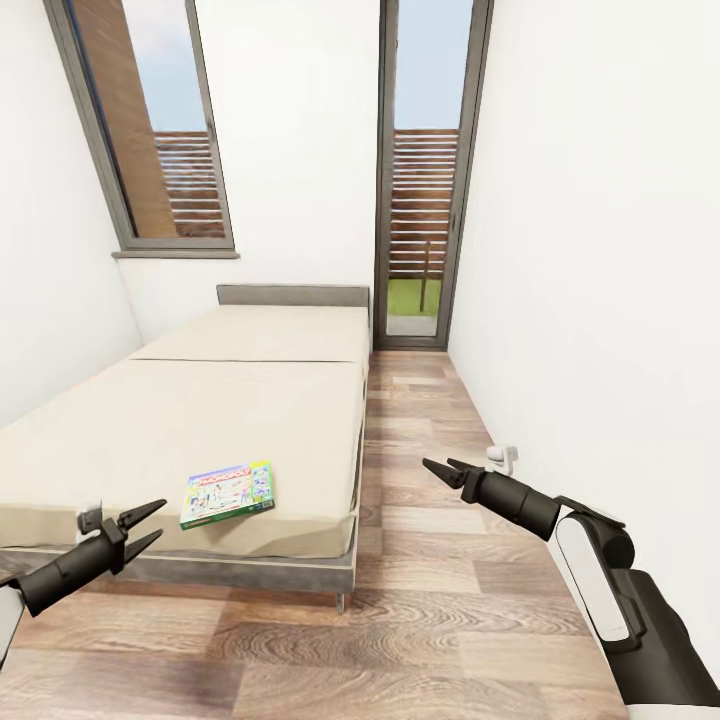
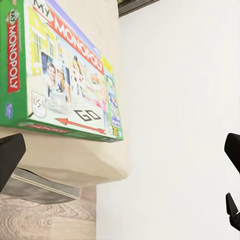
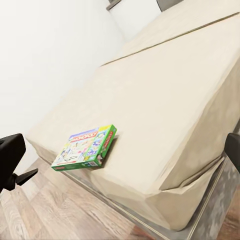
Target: Put all the toys in the child's room - the three board games (two on the bed and one on the table), the two jigsaw puzzles on the table, and the tennis ball on the table - inside the toy box on the table in the child's room.
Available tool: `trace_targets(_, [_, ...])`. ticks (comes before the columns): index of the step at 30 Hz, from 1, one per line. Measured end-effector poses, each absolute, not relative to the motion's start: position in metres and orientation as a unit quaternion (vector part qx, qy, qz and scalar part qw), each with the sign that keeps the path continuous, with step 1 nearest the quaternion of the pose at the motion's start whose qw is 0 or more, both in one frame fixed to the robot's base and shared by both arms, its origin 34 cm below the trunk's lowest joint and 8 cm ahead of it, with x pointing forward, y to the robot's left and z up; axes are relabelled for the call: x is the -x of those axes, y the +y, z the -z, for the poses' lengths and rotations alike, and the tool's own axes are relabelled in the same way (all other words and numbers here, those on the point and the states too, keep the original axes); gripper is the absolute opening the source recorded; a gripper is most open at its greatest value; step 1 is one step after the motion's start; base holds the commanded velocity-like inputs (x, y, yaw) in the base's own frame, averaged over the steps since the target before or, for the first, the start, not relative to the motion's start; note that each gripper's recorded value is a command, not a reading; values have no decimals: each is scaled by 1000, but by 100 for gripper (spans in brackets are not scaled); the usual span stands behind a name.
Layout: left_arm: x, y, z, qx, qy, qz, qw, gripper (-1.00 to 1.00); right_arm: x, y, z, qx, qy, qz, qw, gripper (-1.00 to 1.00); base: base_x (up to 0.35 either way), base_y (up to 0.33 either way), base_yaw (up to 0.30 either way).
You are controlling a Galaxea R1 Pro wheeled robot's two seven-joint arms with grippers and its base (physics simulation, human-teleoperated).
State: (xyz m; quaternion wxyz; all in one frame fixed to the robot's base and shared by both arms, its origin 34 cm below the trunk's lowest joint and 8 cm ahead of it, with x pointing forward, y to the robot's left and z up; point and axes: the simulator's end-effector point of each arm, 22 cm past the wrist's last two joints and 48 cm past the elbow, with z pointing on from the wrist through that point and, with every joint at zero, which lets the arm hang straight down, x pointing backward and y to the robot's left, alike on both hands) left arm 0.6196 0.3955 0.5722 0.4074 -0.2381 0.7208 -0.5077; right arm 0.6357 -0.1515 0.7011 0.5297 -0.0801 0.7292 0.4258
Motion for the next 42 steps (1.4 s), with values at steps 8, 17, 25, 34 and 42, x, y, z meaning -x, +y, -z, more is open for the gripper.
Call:
trace_targets(8, [-620, 396, -572, 238, 721, 508, 408, 100, -636, -152, -700, 78, 730, -427, 528, 100, 0, 0, 0])
trace_targets(17, [-621, 396, -573, 235, 720, 505, 413, 100, -636, -152, -700, 78, 729, -429, 528, 100, 0, 0, 0])
trace_targets(25, [-621, 396, -574, 234, 719, 506, 415, 100, -636, -152, -700, 77, 729, -429, 528, 100, 0, 0, 0])
trace_targets(34, [-620, 397, -573, 233, 718, 508, 416, 100, -635, -152, -698, 77, 729, -429, 528, 100, 0, 0, 0])
trace_targets(42, [-617, 398, -565, 233, 718, 508, 416, 100, -633, -153, -689, 77, 729, -428, 528, 100, 0, 0, 0])
